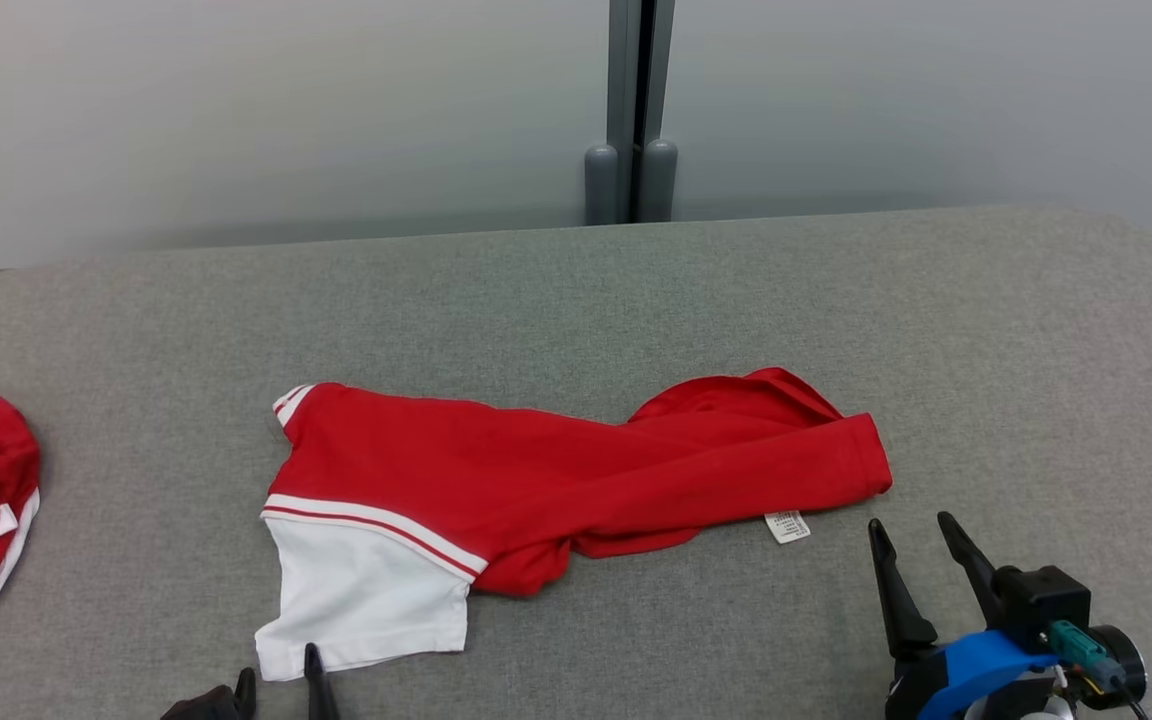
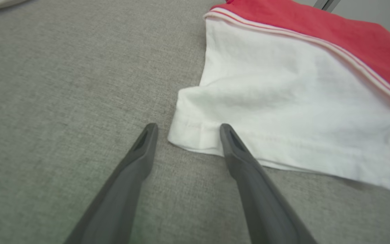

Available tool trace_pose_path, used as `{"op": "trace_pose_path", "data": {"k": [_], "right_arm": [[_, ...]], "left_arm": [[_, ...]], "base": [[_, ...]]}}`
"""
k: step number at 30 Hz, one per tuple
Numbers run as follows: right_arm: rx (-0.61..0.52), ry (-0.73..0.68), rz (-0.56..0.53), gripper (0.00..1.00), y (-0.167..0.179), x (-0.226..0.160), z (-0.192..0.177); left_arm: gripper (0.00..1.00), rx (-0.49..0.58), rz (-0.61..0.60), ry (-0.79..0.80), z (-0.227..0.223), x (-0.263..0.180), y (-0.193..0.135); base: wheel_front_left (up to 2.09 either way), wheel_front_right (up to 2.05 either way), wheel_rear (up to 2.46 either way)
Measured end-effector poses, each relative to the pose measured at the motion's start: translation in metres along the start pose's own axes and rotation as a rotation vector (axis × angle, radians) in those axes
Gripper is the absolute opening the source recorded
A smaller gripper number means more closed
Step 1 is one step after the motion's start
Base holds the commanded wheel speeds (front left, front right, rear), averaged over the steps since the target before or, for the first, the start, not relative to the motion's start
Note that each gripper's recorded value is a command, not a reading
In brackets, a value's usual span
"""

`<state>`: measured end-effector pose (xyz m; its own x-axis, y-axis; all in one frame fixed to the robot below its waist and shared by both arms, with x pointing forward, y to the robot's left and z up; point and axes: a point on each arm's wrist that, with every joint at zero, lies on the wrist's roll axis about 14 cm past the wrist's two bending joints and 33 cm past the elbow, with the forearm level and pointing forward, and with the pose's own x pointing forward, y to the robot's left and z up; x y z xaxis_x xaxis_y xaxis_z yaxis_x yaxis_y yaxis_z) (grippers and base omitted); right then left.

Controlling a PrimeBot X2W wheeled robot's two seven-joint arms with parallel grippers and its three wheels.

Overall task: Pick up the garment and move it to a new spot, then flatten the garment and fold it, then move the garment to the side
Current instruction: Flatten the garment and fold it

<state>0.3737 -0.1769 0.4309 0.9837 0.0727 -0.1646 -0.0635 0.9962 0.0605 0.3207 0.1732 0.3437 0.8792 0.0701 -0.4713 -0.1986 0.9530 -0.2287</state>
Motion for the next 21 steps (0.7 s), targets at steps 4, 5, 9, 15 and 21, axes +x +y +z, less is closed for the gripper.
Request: {"op": "trace_pose_path", "data": {"k": [4, 5, 9, 15, 21], "right_arm": [[-0.001, 0.014, 0.000, 1.00, -0.001, 0.005, -0.003], [0.000, 0.021, -0.002, 1.00, -0.001, 0.006, -0.005], [-0.006, 0.034, -0.001, 1.00, -0.001, 0.014, -0.008], [-0.005, 0.067, -0.004, 1.00, -0.003, 0.027, -0.018], [-0.009, 0.135, -0.012, 1.00, -0.005, 0.039, -0.037]], "left_arm": [[0.42, -0.009, -0.010, 0.007, 0.000, 0.005, -0.003], [0.29, -0.009, -0.012, 0.006, 0.001, 0.006, -0.003], [0.00, -0.014, -0.022, 0.005, 0.002, 0.009, -0.006], [0.00, -0.002, -0.029, -0.014, 0.009, 0.013, -0.007], [0.00, -0.001, -0.036, -0.019, 0.010, 0.014, -0.008]], "base": [[0.00, 0.00, 0.00], [0.00, 0.00, 0.00], [0.00, 0.00, 0.00], [0.00, 0.00, 0.00], [0.00, 0.00, 0.00]]}}
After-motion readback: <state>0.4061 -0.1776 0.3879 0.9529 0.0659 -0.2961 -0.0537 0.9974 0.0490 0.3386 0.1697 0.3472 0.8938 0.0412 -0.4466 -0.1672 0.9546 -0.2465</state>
